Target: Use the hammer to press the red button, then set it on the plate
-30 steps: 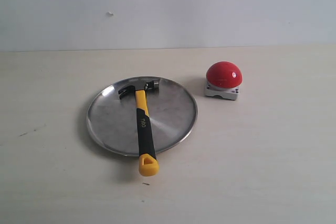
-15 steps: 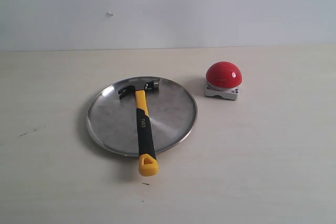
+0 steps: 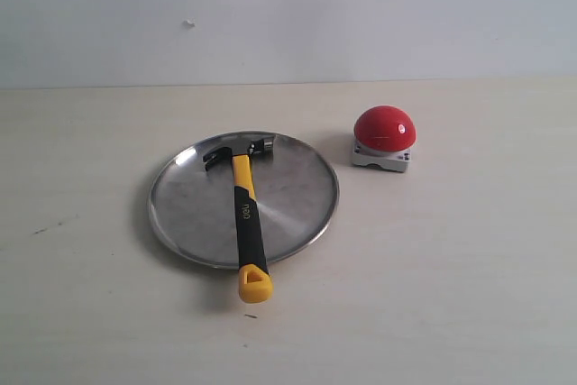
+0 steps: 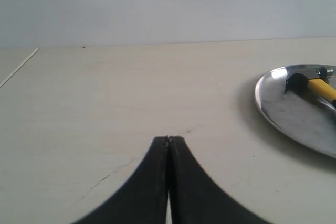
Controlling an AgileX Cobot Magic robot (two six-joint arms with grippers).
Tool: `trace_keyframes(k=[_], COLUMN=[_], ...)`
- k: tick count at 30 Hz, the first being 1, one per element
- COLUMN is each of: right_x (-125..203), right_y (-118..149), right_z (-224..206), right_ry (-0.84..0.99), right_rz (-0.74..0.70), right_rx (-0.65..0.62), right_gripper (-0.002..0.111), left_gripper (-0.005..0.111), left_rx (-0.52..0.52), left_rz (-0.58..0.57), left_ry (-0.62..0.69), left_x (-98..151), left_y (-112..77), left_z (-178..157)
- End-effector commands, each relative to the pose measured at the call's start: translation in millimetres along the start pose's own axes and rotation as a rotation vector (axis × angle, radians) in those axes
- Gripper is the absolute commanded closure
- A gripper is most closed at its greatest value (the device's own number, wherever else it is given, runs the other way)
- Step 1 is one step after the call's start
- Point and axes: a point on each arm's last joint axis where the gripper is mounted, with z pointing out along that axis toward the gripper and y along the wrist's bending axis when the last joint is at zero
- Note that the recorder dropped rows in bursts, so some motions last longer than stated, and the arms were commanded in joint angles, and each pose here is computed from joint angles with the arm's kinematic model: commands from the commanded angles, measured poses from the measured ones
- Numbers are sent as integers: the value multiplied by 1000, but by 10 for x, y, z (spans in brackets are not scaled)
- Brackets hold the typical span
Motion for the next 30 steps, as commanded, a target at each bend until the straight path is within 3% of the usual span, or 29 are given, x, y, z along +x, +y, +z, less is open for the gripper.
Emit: trace_keyframes(k=[1, 6, 21, 30], right_x=[16, 150, 744, 979], right_y=[-30, -49, -127, -212], right_z=[-10, -26, -160, -234], right_ry=[14, 163, 290, 323], right_rz=[51, -24, -203, -175], right_rx=[36, 54, 54, 164], right_gripper=[108, 108, 108, 108], left_gripper=[107, 107, 107, 107], left_rx=[-2, -2, -2, -2], left_rz=[6, 6, 6, 6], left_ry=[-7, -7, -7, -7], left_x=[5, 5, 5, 5], left_y=[1, 1, 1, 1], left_z=[-2, -2, -2, -2])
